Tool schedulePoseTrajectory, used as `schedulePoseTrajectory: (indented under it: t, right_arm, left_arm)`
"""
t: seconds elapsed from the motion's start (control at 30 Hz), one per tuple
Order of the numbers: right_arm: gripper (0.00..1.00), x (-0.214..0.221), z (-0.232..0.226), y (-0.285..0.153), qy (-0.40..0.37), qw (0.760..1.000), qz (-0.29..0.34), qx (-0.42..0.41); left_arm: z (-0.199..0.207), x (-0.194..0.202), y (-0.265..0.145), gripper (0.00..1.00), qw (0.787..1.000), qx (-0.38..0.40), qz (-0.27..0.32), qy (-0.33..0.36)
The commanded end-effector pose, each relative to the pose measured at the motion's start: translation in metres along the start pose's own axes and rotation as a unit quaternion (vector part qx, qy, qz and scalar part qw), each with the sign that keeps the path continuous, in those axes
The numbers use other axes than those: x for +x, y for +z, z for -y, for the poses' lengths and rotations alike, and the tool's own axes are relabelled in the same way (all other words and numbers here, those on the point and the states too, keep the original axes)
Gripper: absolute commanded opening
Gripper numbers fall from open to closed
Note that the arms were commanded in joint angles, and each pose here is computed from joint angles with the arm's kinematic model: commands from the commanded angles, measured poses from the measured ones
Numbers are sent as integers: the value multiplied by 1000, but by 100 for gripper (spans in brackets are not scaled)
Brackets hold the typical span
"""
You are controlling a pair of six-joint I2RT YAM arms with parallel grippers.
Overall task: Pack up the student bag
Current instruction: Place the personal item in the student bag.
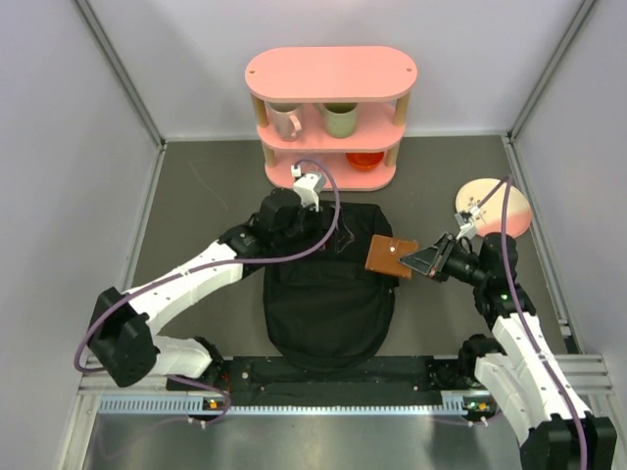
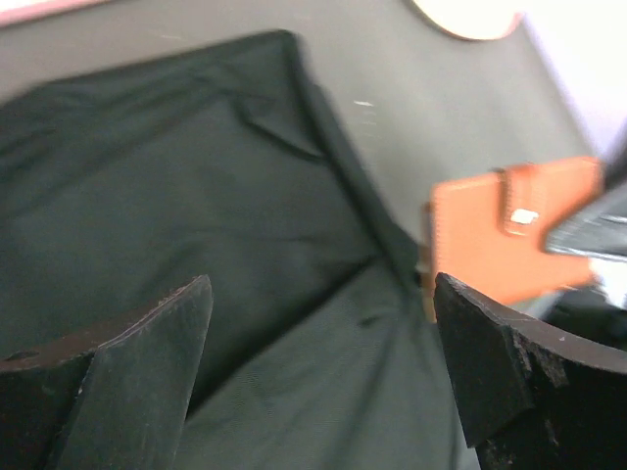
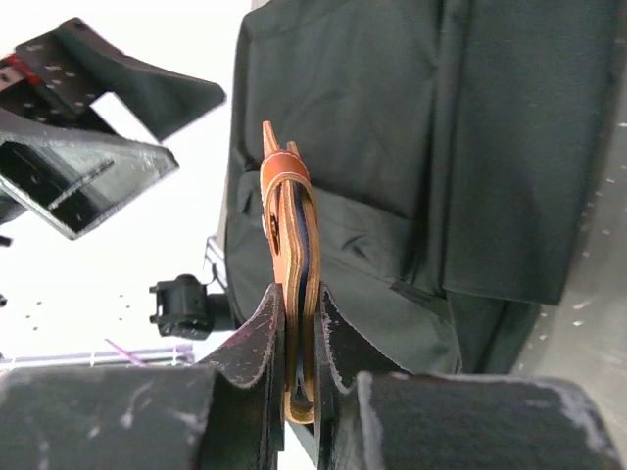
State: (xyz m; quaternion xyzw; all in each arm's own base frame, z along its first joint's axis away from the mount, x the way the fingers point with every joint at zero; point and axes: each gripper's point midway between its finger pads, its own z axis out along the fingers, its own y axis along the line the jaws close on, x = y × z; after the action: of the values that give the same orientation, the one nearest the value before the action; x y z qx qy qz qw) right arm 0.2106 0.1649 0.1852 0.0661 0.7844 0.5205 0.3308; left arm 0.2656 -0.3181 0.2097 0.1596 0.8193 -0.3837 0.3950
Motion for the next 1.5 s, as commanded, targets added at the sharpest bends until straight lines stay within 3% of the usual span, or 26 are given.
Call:
schedulePoseTrajectory:
  t: [0.0,0.17,0.27,0.57,0.83,0.97,1.13,1.27,1.37,1.47]
  right_arm:
    - [0,-16,8,-7,-15,997,56,54]
    - [0,-20,12,-15,-12,993,82,84]
    - [0,-18,12,-17,-12,993,84,85]
    - [0,-13,15,-18,-9,993,79,86]
    - [0,-8,23,-16,-1,993,72,92]
    - [0,-5,26,-16,3,993,71,94]
    - [0,-2,30,-15,10,993,69,97]
    - [0,-1,32,-15,12,993,68,100]
    - [0,-3,31,-16,11,993,71,98]
    - [0,-2,32,-16,13,993,70,99]
  left_arm:
    - [-84,-6,-24,99,970,-219,-49,91]
    - [-93,14,-11,98,959,-234,-132,89]
    - [-96,32,-3,88,956,-232,-165,78]
    - [-99,60,1,81,943,-237,-205,112]
    - [-58,107,-5,76,947,-101,-257,162]
    - [-51,117,-13,74,947,-76,-265,166]
    - [-57,127,-14,76,947,-80,-267,158]
    - [-72,139,-5,73,943,-131,-276,130]
    - [-80,152,3,62,937,-159,-288,122]
    - [-83,157,10,42,934,-176,-285,119]
